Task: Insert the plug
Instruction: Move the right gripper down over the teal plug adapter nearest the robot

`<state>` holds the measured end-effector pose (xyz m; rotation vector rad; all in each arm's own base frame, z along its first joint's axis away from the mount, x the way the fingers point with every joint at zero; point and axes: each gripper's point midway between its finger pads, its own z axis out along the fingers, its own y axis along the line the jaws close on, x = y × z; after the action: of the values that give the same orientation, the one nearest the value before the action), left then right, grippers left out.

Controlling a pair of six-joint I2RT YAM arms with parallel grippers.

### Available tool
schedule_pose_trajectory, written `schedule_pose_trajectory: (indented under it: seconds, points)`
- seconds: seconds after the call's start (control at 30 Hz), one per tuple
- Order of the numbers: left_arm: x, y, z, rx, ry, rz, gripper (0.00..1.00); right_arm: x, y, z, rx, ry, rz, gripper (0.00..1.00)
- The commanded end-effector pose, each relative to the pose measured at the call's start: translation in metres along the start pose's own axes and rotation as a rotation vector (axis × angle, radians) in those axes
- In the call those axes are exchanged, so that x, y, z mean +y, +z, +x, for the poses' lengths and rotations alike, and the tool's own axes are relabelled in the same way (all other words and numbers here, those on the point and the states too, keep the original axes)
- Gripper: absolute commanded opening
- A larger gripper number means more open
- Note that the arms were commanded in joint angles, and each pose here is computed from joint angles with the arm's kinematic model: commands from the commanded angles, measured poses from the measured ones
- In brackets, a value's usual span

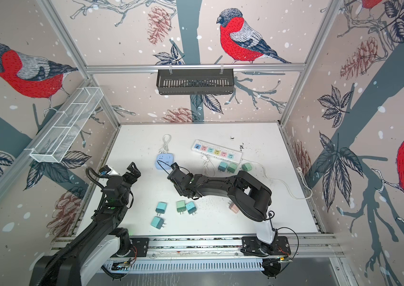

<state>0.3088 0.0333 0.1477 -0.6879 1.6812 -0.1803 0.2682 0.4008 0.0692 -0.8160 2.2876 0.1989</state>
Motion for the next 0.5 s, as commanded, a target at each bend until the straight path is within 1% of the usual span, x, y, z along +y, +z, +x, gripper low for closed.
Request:
schedule_pose_trajectory:
  seconds: [0.0, 0.07, 0.13, 0.27, 0.37, 0.47]
  points:
    - [-0.001, 0.0, -0.006, -0.017, -0.008, -0.003, 0.97, 0.003, -0.033, -0.034, -0.125, 0.056, 0.037, 0.49]
    - [-0.001, 0.0, -0.005, -0.016, -0.008, -0.002, 0.98, 0.005, -0.058, -0.042, -0.181, 0.079, 0.074, 0.49]
    - [-0.003, 0.0, -0.005, -0.014, -0.004, 0.012, 0.98, 0.01, -0.08, -0.04, -0.231, 0.098, 0.095, 0.49]
    - [-0.014, -0.003, -0.003, -0.007, 0.012, 0.08, 0.98, 0.012, -0.116, -0.019, -0.321, 0.148, 0.113, 0.48]
    - [-0.023, -0.005, -0.001, -0.003, 0.024, 0.138, 0.98, 0.002, -0.127, 0.006, -0.349, 0.201, 0.108, 0.48]
    - [-0.024, -0.005, 0.0, 0.002, 0.026, 0.143, 0.97, -0.01, -0.128, 0.029, -0.342, 0.257, 0.088, 0.49]
